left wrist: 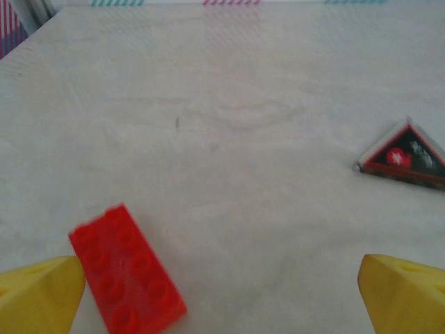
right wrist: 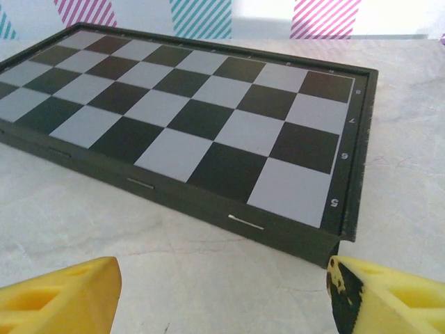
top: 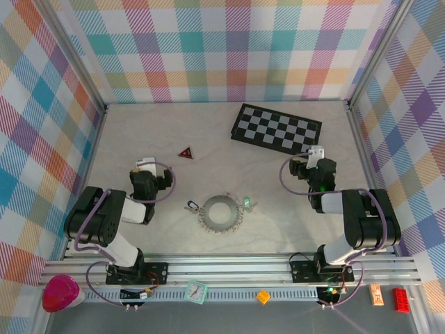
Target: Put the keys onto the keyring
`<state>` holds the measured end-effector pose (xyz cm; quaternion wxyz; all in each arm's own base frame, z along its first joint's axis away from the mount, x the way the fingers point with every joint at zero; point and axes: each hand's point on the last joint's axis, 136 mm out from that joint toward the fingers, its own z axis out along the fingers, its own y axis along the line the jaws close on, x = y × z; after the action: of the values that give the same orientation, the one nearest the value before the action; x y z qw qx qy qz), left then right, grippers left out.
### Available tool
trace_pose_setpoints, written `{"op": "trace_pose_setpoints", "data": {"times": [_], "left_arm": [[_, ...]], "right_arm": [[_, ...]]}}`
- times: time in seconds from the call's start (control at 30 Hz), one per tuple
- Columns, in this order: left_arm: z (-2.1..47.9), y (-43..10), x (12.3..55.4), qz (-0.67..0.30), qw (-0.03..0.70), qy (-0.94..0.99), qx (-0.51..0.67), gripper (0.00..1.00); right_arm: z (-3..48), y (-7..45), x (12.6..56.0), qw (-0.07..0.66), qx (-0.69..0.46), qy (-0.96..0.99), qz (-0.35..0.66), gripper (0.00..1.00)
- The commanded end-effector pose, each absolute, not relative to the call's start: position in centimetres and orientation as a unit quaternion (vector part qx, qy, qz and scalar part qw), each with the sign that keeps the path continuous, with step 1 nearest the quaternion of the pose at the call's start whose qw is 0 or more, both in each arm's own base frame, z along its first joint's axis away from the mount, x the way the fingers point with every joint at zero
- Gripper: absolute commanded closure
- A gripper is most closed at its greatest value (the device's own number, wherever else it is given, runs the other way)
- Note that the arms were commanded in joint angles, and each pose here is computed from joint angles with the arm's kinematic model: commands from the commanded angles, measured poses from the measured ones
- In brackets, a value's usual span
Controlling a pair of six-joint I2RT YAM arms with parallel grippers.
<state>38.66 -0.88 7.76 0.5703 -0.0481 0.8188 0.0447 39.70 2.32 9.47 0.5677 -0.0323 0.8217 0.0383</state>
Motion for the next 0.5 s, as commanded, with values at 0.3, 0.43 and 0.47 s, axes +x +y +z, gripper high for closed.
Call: {"op": "trace_pose_setpoints", "data": {"times": [0.3,0.43,0.47], "left_arm": [[8.44,0.27,39.76,0.045,0.562,0.823,-0.076,0.0],[8.42,0.3,39.81,0.044,0.56,0.824,-0.076,0.0],[8.42,0.29,39.78,0.044,0.561,0.823,-0.075,0.0]], "right_arm": [[9.12,2.39,39.82,0.558,-0.021,0.828,0.058,0.19],[9.1,2.42,39.83,0.557,-0.022,0.828,0.058,0.17],[9.13,2.41,39.83,0.557,-0.021,0.828,0.058,0.01]]}}
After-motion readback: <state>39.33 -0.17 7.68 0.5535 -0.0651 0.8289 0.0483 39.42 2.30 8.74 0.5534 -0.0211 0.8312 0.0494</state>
